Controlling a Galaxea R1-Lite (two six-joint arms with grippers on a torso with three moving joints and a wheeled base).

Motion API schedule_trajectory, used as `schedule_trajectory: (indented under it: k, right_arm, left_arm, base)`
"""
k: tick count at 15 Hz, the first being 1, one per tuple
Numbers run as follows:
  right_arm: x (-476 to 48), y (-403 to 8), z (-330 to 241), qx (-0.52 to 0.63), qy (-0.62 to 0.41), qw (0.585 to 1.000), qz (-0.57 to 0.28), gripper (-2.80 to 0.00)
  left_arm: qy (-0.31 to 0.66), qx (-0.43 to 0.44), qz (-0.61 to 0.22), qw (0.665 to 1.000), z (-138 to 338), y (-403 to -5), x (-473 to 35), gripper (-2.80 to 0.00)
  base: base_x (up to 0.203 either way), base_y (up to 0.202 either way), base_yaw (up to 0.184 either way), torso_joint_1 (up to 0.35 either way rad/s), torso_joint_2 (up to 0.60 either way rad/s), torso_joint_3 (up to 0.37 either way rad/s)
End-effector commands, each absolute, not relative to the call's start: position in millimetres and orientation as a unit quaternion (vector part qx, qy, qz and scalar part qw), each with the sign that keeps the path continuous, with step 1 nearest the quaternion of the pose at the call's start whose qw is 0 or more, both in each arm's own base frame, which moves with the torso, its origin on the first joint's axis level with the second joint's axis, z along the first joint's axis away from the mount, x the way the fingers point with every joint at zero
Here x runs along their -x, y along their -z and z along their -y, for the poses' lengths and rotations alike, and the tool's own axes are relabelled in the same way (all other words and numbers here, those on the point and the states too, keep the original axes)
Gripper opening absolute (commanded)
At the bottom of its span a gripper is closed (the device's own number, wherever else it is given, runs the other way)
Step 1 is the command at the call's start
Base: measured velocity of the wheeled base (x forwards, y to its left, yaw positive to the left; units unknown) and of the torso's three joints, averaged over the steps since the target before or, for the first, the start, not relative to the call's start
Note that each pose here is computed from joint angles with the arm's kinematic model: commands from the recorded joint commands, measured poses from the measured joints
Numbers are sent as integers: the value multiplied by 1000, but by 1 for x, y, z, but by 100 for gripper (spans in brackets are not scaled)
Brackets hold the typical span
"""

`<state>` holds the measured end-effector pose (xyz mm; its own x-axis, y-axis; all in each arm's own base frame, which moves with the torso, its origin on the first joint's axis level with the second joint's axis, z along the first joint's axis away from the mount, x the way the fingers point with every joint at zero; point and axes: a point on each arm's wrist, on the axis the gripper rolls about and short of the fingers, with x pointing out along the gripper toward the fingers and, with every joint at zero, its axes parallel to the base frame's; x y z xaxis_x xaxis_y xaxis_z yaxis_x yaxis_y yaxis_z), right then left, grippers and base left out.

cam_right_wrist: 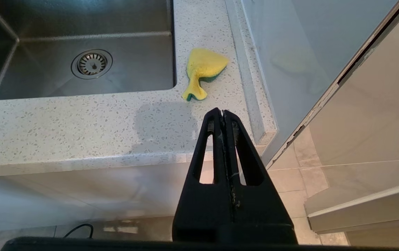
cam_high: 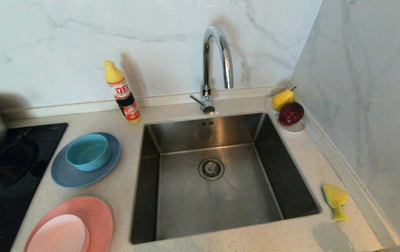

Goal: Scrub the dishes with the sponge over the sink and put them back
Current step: Grab the dish soap

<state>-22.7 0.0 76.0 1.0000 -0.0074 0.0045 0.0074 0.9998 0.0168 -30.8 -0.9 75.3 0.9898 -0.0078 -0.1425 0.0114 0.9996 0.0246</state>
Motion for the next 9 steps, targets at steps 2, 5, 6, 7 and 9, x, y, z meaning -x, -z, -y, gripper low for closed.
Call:
schedule_trajectory:
  k: [2,5,6,7,9]
  right_arm:
    - [23,-76,0,-8,4,1000,2,-280]
    - [23,-76,0,-8,4,1000,2,-280]
    - [23,-76,0,-8,4,1000,2,-280]
    - [23,-76,0,-8,4,1000,2,-280]
    - [23,-76,0,-8,4,1000,2,-280]
  left_arm:
    - [5,-12,-73,997,1,-75,31,-280]
    - [5,-15,-73,997,1,-75,31,-280]
    - [5,-16,-72,997,1,-75,31,-280]
    - [5,-16,-72,997,1,-75,31,-280]
    - [5,-14,-73,997,1,-75,31,-280]
  base:
    - [0,0,0,0,0,0]
    - [0,0,0,0,0,0]
    - [0,0,0,0,0,0]
    - [0,0,0,0,0,0]
    - [0,0,0,0,0,0]
